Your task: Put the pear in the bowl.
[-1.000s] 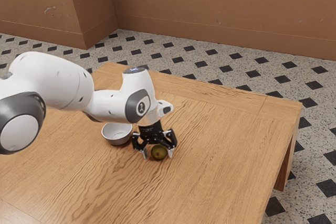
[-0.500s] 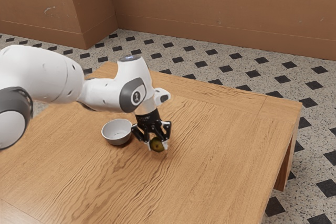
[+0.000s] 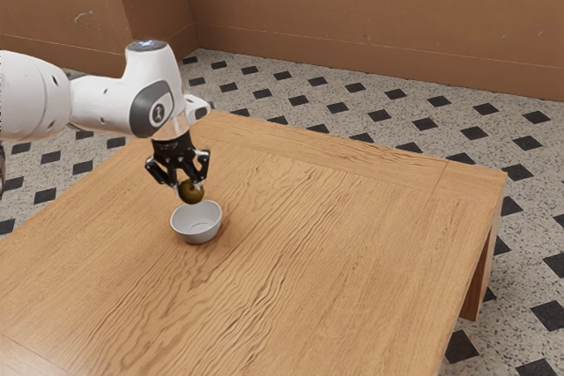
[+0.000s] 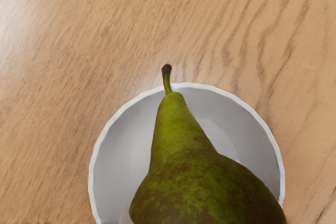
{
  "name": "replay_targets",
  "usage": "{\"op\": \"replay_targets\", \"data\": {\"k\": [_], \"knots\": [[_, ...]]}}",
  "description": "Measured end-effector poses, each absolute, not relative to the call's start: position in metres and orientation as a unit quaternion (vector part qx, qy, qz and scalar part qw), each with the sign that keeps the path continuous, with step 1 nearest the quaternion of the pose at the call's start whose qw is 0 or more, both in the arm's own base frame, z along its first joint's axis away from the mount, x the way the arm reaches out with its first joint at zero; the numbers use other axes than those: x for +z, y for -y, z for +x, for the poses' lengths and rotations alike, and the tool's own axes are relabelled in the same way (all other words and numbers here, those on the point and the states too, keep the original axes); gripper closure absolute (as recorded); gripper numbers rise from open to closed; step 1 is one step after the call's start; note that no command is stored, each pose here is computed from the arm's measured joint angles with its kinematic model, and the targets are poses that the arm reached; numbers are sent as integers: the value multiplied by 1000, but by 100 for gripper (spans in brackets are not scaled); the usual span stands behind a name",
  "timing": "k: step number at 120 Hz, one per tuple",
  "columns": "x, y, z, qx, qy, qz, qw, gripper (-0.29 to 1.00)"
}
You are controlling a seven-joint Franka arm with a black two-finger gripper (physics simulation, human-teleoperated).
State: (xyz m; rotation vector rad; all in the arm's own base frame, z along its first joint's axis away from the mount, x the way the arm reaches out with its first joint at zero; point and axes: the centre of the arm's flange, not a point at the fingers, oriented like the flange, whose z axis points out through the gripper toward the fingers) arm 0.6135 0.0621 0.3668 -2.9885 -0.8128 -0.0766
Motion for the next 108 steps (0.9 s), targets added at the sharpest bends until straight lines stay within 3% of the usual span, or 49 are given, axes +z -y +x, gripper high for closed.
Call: {"op": "replay_targets", "data": {"k": [27,46,60,96,108], "knots": [[352,-62,611,-7,275,-961,32,78],[351,-62,611,-6,280,-960,21,40],[351,-61,611,-5,277,-961,11,24],[353,-58,612,-6,259,-966,3,6],[412,-53,616,-24,236,-971,-16,4]]}}
